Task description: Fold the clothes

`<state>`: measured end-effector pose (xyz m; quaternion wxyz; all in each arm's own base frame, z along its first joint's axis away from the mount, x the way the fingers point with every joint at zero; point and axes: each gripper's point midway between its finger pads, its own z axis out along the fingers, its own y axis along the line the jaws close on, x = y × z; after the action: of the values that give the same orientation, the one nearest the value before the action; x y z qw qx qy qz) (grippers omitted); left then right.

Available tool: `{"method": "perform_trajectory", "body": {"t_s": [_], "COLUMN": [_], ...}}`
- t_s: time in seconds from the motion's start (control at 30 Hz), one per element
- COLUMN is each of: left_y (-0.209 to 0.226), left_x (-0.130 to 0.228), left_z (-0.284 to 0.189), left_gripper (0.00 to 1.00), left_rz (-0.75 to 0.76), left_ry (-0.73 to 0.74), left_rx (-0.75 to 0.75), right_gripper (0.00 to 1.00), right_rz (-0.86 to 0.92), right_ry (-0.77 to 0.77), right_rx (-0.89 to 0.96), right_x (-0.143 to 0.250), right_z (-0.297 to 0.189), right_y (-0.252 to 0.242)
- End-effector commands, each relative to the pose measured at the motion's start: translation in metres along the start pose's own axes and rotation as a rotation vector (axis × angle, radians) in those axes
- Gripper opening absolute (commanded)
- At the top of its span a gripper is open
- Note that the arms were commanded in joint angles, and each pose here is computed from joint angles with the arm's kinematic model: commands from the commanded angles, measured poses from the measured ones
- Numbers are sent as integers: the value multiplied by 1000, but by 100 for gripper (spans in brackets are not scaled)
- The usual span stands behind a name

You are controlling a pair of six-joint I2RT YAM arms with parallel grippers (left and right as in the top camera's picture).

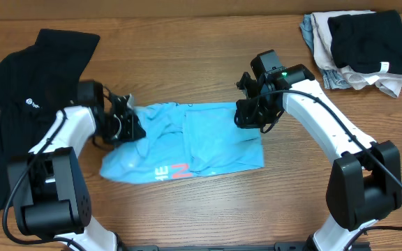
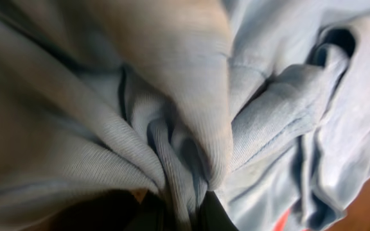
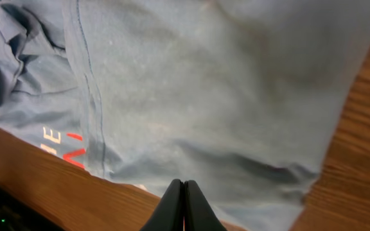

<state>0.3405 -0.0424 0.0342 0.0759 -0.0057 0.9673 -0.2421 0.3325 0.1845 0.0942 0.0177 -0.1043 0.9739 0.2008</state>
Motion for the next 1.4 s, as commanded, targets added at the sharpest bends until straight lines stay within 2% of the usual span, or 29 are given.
{"method": "perform_trajectory", "body": {"t_s": [0.0,0.27,0.53,0.67,0.8,1.1,1.37], "left_y": [0,-28,-87,-117,-153,-193,-226], "left_x": [-29,-41,-26,-16,-9,-19,-20], "left_z": [-27,-63,-36,-18,-1,14,44], "left_gripper": [4,4,4,4,4,4,8], "left_rz": [57,153,271,311,311,313,394], "left_ry": [-36,1,83,103,87,0,-34], "left_rx": [-73,-89,-107,-153,-141,-91,-41], "right_gripper": [4,4,4,4,4,4,4], "right_rz": [-10,4,8,13,16,63,107], "right_ry": [-17,7,-7,-48,-129,-330,-345], "right_rx": [-38,-76,-140,-164,-163,-147,-134], "right_x": [-4,11,5,-7,-18,-16,-9], "right_z": [2,30,22,-2,-49,-145,-158], "right_y": [7,0,8,11,11,-3,-17]}}
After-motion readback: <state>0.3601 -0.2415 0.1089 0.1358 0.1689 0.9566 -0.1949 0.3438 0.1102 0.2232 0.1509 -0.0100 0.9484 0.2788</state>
